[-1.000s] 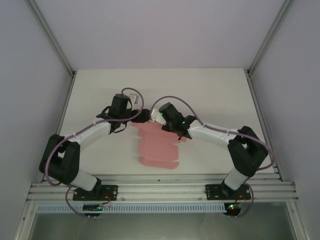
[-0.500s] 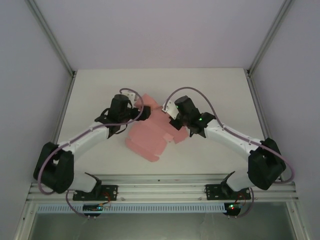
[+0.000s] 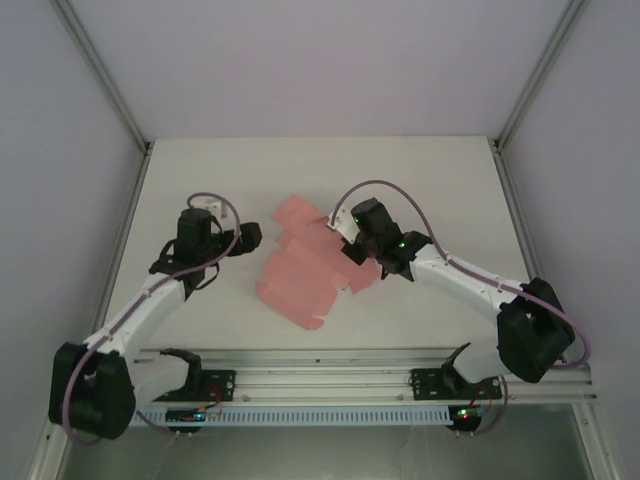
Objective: Assemble paper box
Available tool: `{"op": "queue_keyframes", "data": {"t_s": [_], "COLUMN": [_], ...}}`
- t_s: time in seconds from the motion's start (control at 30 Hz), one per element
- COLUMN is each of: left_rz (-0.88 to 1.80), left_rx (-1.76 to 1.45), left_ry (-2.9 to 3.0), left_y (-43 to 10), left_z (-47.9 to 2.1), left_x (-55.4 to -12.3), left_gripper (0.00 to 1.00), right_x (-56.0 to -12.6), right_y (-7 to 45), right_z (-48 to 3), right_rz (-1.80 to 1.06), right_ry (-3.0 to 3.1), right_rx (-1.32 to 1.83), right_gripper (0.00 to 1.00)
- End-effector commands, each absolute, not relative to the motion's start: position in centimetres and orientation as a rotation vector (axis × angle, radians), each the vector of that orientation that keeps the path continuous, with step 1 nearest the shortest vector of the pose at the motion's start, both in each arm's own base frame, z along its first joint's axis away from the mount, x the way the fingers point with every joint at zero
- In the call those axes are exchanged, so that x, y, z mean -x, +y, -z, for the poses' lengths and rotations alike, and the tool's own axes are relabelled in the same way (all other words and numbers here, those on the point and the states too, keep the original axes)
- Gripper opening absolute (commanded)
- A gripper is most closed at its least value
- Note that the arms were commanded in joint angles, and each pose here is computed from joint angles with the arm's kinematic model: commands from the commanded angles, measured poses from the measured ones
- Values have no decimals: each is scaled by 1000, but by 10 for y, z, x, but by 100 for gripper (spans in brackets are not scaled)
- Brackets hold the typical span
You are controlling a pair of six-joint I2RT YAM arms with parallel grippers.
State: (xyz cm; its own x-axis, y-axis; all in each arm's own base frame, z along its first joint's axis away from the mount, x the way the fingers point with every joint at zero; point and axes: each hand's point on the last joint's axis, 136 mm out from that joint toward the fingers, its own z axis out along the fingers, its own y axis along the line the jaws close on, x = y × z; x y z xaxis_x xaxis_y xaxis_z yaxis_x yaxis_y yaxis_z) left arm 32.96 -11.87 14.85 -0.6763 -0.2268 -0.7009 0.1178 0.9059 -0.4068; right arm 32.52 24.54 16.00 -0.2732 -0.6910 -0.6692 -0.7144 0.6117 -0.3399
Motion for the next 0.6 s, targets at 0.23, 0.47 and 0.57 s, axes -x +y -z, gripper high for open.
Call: {"op": "queue_keyframes", "data": {"t_s": [0.23, 0.47, 0.57], "left_rz": [764, 671, 613], "left_rx": [-276, -351, -373], "left_ry": [2253, 2298, 2331], "left_y": [-190, -212, -216], "left_z": [-142, -125, -114], "left_x": [-332, -344, -347], "left_gripper": [100, 100, 100], "right_x": [-332, -325, -322], "right_y": [250, 264, 268], "right_z": [-175, -175, -176], "right_rz": [-41, -54, -50], "right_ry": [1988, 1958, 1945], "right_rx": [1046, 1089, 1113], "right_gripper": [3, 2, 3]}}
